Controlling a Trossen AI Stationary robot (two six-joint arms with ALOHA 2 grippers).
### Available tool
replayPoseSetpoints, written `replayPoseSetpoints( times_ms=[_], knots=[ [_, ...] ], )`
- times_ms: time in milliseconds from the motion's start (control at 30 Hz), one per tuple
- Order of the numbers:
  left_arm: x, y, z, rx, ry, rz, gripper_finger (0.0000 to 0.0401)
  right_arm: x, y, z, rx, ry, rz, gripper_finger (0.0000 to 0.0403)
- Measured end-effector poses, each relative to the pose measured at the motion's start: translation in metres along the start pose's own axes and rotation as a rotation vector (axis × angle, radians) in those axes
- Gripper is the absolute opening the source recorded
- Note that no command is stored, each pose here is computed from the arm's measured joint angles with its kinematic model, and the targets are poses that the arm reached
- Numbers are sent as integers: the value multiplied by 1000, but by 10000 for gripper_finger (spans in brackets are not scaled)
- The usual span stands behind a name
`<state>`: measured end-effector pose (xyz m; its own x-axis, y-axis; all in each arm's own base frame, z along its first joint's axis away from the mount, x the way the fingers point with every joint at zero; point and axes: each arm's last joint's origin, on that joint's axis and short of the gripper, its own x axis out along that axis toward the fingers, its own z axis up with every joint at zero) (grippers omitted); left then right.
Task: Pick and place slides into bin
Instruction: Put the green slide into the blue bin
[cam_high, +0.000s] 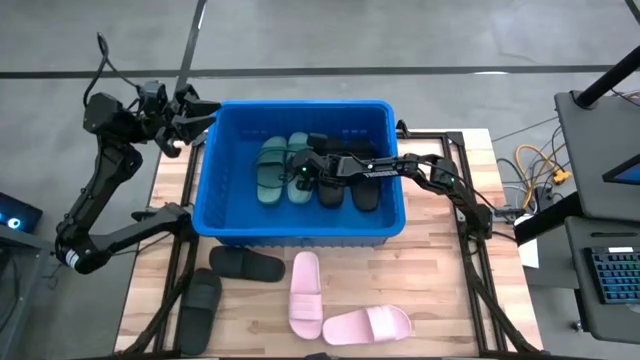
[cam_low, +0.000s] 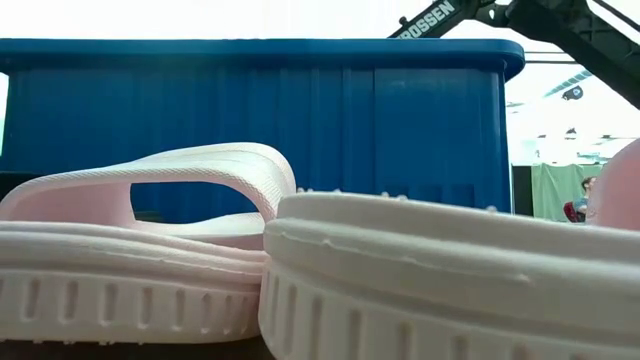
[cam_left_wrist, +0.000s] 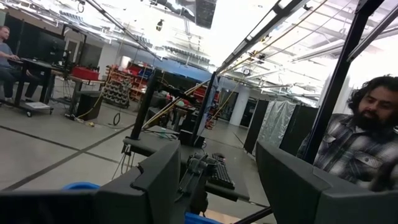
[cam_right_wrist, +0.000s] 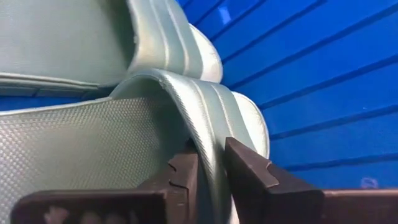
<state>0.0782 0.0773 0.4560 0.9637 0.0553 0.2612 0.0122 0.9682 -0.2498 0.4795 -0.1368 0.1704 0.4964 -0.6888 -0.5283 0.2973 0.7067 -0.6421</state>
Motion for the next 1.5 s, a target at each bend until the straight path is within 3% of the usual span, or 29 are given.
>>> replayPoseSetpoints(
  times_ms=[667,933,1233,1500],
  knots=[
    [0,0,0,-2,1,1,193,-4,-2,-2,164,7,116,201],
    [0,0,0,-1,3,-2,193,-15,-15,10,166,33,144,191],
    [-1,-2,-1,-1,13,-21,193,-14,-18,22,146,-49,284,156],
    [-4,-6,0,11,9,-30,193,-25,-32,37,331,-40,328,165]
  ],
)
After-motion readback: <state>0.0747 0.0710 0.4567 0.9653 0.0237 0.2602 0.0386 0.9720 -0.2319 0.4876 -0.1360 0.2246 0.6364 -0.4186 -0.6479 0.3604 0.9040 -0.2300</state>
